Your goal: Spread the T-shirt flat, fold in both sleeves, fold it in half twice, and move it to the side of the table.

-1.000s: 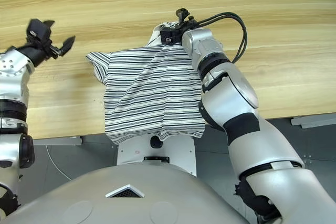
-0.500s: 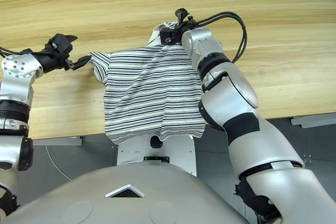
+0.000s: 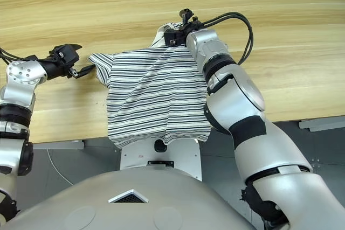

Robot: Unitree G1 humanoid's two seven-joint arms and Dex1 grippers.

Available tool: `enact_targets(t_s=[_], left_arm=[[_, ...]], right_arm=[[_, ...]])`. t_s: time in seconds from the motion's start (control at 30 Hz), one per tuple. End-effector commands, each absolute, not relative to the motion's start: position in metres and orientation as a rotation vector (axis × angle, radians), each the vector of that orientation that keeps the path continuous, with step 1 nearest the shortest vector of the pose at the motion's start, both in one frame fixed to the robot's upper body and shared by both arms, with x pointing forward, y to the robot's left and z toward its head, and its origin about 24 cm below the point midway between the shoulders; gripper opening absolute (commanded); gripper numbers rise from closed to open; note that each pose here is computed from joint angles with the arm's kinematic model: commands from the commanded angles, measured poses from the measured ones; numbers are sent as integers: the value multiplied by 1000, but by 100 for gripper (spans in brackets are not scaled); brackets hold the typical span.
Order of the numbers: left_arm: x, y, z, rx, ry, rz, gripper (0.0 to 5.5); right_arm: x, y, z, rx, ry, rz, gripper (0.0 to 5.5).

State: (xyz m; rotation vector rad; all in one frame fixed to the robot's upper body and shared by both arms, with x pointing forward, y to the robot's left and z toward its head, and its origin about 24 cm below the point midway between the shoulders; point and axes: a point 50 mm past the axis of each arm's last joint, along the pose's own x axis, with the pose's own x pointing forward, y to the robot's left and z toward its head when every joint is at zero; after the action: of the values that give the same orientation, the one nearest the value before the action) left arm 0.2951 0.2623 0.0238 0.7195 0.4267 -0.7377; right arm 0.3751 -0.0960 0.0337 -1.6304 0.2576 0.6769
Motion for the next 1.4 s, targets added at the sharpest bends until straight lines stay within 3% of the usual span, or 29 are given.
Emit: enact_targets(t_s=[0.03, 0.47, 0.7, 0.87, 1.03, 1.2, 1.4], left_arm=[[294, 253, 10, 697, 458, -747, 341], [296, 242, 13, 536, 360, -775, 124], [307, 231, 37, 452, 173, -724, 12], [305, 219, 50, 412, 61, -723, 12], [280, 182, 61, 358, -43, -894, 12], [231, 150, 49, 355, 44, -1223, 12], [206, 149, 25, 365, 208, -1373, 12]], right_arm=[[362, -95, 13, -1618, 316, 755, 377], [363, -95, 15, -1619, 306, 749, 377], [363, -96, 15, -1620, 305, 745, 377], [363, -95, 15, -1617, 301, 743, 377], [364, -96, 15, -1618, 300, 739, 377], [364, -96, 16, -1617, 299, 737, 377], [364, -94, 16, -1617, 295, 741, 377]])
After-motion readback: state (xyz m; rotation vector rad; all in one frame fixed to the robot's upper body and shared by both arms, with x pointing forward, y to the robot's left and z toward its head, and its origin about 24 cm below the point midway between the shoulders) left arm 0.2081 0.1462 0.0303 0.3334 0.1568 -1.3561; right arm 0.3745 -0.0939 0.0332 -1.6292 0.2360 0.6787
